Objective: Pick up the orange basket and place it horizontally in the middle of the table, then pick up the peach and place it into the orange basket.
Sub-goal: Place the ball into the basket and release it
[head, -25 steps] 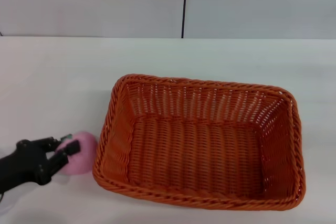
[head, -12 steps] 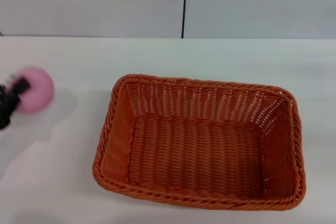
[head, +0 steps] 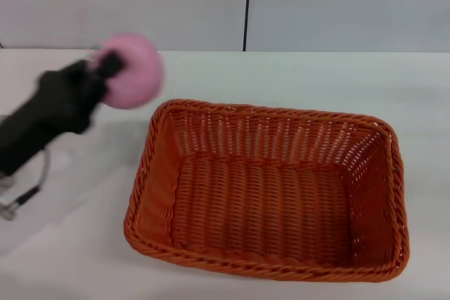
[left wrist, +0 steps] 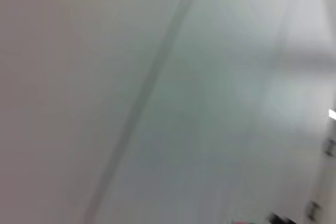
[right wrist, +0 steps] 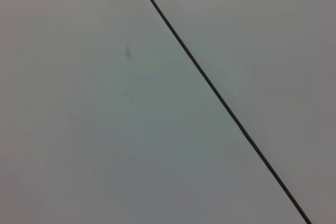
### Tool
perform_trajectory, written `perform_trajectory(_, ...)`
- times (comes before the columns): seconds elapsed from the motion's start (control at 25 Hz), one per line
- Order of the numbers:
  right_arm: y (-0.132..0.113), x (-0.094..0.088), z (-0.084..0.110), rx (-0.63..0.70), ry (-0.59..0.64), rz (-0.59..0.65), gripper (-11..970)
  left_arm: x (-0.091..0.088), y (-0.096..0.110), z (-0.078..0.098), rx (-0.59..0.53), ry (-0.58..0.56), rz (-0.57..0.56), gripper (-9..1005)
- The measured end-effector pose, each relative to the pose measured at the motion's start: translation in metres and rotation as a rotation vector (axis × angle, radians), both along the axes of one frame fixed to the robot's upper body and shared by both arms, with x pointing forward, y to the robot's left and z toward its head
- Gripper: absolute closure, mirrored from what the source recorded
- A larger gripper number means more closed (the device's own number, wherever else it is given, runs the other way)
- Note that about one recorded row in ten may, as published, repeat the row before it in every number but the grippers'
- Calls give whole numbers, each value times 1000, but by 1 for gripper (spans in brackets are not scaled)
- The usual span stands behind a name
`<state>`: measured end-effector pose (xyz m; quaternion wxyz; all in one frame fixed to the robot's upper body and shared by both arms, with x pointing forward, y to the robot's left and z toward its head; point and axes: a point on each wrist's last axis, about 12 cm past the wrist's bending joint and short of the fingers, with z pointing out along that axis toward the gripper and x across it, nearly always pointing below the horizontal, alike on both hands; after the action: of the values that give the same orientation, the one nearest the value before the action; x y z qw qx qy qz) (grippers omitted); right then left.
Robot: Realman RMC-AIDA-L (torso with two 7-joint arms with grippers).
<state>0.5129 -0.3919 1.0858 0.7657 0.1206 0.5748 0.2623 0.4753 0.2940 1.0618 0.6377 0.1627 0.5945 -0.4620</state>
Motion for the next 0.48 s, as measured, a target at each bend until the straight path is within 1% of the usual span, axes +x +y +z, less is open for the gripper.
perform_trajectory(0.08,0,-1,-1,1,2,-1,403,6,-15,1,42,-29,-78,889)
perform_trajectory(0.2,-1,-4,-3,4,7,-5,403,11,-30,-2,93,-31,-147,864)
perform_trajectory(0.32,-1,-6,-5,7,11,-7,403,12,-36,-5,118,-13,-172,839)
perform_trajectory(0.44,-1,-9,-6,9,15,-10,404,11,-38,-7,116,-7,-171,814)
perform_trajectory(0.48,-2,-10,-7,11,16,-11,404,11,-37,-7,114,-6,-167,776)
